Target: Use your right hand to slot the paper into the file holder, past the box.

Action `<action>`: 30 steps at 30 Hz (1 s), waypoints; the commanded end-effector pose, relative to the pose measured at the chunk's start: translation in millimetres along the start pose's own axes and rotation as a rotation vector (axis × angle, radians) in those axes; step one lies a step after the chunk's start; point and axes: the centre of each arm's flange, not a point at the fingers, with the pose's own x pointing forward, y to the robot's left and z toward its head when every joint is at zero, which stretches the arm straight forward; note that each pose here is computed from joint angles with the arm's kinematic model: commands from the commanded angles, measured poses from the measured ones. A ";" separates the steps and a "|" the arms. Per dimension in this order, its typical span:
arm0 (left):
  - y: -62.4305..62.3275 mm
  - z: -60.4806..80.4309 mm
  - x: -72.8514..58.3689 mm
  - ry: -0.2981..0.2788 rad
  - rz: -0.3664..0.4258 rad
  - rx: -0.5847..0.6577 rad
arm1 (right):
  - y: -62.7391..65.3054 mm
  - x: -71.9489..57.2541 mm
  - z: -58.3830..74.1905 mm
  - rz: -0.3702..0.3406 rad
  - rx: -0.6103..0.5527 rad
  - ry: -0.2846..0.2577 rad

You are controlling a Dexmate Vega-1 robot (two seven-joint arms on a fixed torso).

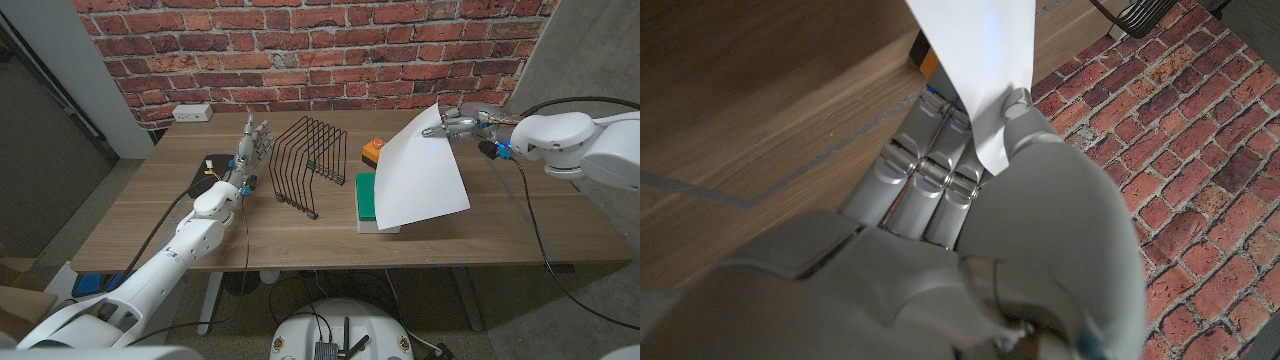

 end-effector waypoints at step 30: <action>-0.2 0.0 0.2 0.000 0.000 0.000 | -20.9 11.0 75.7 0.076 -0.422 -0.271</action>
